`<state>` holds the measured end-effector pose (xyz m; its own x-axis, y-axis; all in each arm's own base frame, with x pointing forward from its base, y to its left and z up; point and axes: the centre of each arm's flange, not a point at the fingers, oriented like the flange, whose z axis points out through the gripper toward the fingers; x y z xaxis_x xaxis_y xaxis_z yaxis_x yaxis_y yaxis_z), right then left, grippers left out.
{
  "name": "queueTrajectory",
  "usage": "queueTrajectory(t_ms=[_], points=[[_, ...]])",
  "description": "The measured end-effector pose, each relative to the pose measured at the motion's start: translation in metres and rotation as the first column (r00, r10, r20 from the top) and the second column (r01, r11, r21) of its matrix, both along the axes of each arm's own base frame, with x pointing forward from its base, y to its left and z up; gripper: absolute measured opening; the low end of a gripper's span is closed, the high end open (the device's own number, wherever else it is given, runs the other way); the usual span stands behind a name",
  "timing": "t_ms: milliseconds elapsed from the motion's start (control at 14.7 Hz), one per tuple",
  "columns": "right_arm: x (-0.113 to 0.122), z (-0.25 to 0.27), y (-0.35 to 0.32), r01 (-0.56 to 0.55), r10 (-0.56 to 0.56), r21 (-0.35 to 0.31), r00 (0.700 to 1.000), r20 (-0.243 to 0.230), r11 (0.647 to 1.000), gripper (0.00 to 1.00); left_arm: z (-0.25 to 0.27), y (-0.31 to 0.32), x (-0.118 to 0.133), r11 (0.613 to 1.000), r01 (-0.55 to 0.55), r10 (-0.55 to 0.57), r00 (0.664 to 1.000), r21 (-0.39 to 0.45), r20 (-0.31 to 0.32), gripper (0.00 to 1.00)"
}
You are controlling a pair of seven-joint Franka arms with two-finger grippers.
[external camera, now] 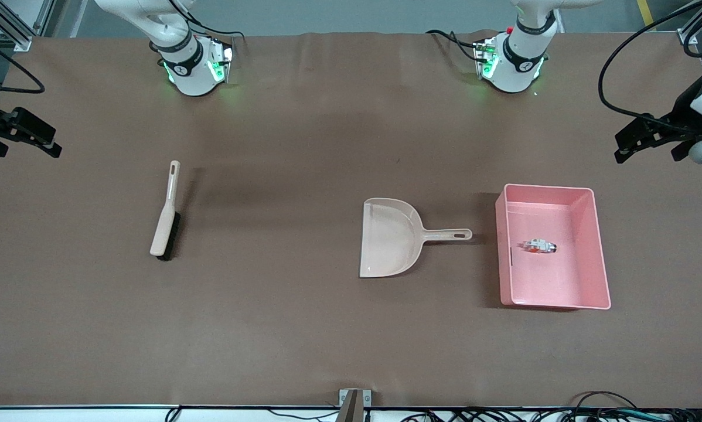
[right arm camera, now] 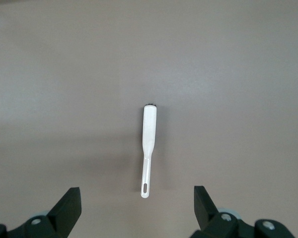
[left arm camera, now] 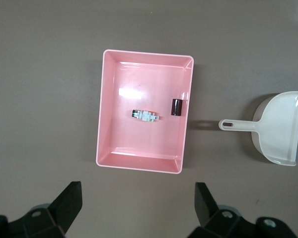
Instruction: Clean e-waste and dump in bin
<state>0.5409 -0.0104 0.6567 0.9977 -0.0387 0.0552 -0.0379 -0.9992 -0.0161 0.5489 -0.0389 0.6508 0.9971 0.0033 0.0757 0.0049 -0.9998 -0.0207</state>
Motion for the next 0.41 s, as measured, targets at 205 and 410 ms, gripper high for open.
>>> queueTrajectory(t_ms=[205, 410], points=[[0.0, 0.0, 0.0001, 0.0, 0.0, 0.0, 1.0, 0.0, 1.0, 1.0, 0.0001, 0.0118, -0.0041, 1.0, 0.016, -0.016, 1.0, -0.001, -0.014, 1.0], [0.0002, 0.0001, 0.0001, 0.0, 0.0, 0.0, 1.0, 0.001, 1.0, 1.0, -0.0012, 0.0121, -0.0102, 1.0, 0.017, -0.017, 0.999, 0.001, -0.052, 1.0]])
